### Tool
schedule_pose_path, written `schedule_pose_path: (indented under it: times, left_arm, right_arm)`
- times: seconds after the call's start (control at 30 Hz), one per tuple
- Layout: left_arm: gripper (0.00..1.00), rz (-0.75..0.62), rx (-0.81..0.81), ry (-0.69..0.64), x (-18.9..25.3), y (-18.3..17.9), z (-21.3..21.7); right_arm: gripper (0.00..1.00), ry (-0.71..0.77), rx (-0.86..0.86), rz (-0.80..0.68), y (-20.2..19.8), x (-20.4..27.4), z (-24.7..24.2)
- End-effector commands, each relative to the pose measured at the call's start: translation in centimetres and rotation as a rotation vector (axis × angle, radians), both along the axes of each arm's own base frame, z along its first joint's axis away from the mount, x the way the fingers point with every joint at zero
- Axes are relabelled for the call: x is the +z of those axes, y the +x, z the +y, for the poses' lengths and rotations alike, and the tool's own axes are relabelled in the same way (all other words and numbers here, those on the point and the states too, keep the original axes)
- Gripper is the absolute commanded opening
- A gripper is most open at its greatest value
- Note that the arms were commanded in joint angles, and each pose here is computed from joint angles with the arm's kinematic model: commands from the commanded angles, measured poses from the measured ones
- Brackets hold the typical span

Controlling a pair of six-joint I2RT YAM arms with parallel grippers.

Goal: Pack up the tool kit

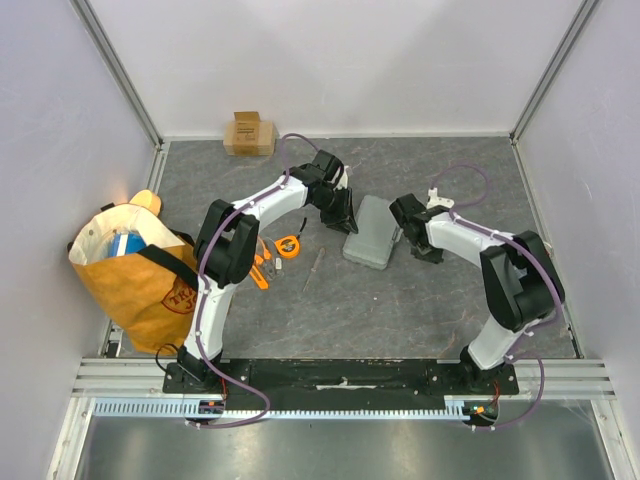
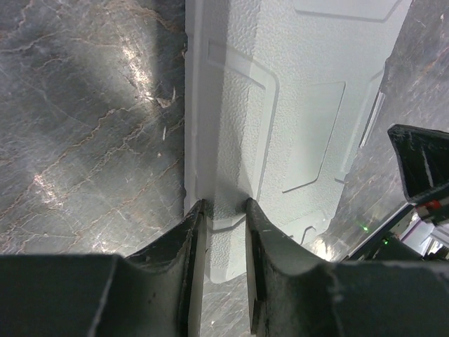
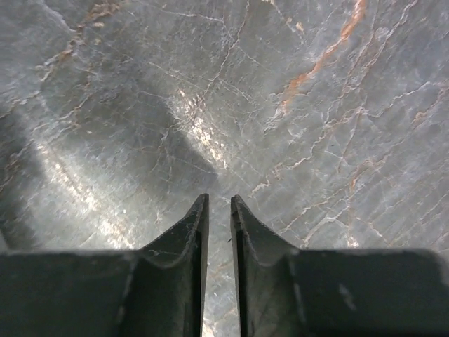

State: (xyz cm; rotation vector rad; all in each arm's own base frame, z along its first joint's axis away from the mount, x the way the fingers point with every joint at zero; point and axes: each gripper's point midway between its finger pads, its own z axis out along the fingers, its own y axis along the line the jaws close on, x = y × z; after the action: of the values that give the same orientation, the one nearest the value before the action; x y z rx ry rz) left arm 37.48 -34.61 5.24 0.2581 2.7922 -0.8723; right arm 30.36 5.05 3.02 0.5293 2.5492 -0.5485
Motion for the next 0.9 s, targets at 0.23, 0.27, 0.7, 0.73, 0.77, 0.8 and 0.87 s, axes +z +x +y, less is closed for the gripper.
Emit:
schedule_pose_path:
  times: [0.23,0.27,0.7,0.73,0.77,0.8,0.87]
  left_arm:
    - [0.42,0.068,0.021,0.188,-2.7,-0.9,3.5]
    - [0.43,0.066,0.021,0.179,-2.4,-0.8,3.4]
    - [0.46,0.078,0.012,0.157,-2.1,-1.1,3.1]
    - [0.46,0.078,0.012,0.157,-2.1,-1.1,3.1]
    - [0.46,0.077,0.01,0.155,-2.1,-1.1,3.0]
    - [0.46,0.078,0.009,0.153,-2.1,-1.1,2.9]
    - [0.46,0.079,0.009,0.15,-2.0,-1.2,2.9]
  right_arm:
    - [0.56,0.361,0.102,-0.26,4.4,7.2,5.4]
    - [0.58,0.414,0.121,-0.269,4.7,7.1,6.1]
    - [0.59,0.574,0.219,-0.215,5.9,4.2,8.9]
    - [0.58,0.575,0.219,-0.211,6.0,4.0,8.9]
    - [0.56,0.572,0.215,-0.2,5.9,3.5,8.8]
    - [0.54,0.568,0.211,-0.193,5.8,3.3,8.7]
    - [0.51,0.562,0.2,-0.185,5.8,2.9,8.4]
